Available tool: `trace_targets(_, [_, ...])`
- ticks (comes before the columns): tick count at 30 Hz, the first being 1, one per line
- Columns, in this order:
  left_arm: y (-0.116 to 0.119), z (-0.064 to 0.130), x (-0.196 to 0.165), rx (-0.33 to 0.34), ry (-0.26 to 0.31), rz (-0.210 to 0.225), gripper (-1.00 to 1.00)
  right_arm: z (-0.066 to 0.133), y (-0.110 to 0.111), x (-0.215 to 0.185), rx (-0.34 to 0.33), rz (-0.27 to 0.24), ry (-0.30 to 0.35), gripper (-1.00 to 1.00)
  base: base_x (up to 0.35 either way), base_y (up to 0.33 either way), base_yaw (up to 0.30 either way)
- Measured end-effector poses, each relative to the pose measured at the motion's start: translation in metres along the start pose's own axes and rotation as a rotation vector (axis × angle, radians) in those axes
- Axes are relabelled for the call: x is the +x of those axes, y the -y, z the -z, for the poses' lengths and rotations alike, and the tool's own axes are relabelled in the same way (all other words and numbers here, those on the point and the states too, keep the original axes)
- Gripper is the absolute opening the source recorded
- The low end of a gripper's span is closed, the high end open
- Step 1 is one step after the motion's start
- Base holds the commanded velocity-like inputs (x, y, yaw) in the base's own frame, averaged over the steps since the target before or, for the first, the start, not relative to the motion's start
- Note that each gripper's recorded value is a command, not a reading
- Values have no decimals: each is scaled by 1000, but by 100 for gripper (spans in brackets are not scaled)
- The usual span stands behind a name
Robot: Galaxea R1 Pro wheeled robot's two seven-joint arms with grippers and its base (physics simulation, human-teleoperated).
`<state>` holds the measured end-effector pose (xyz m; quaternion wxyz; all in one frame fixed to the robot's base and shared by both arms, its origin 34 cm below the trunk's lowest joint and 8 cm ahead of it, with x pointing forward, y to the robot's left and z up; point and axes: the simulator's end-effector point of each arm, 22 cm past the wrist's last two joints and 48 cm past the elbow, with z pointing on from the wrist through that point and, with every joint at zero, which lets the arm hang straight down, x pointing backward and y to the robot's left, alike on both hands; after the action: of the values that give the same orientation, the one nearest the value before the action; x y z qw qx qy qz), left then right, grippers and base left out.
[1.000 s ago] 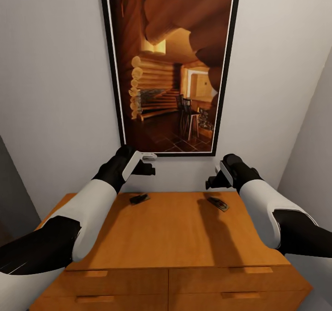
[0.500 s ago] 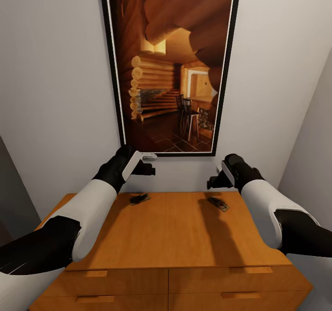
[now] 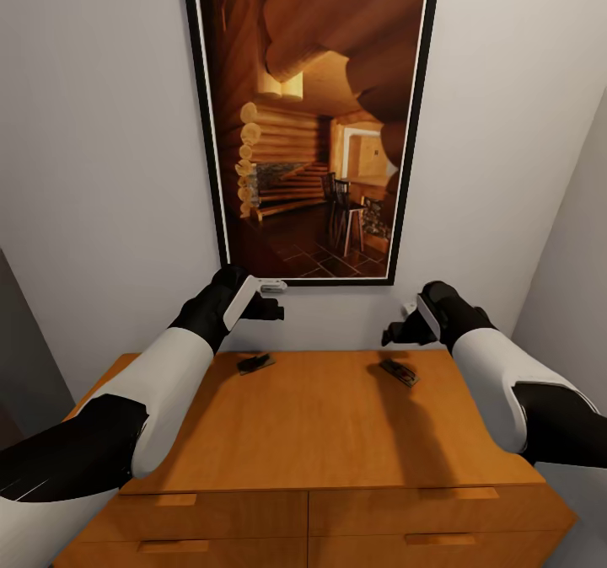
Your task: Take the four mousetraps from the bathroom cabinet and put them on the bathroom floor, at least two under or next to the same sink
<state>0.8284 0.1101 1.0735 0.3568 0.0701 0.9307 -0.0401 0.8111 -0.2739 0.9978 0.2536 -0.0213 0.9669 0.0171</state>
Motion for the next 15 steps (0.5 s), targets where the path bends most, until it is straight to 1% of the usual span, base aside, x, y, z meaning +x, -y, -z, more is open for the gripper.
trace_targets(8, [0,0,0,0,0,0,100,-9,0,16,-15,-7,-44,100,0,0,0])
trace_targets(15, [0,0,0,-1,0,-1,100,-13,0,22,-17,-8,-60,100,0,0,0])
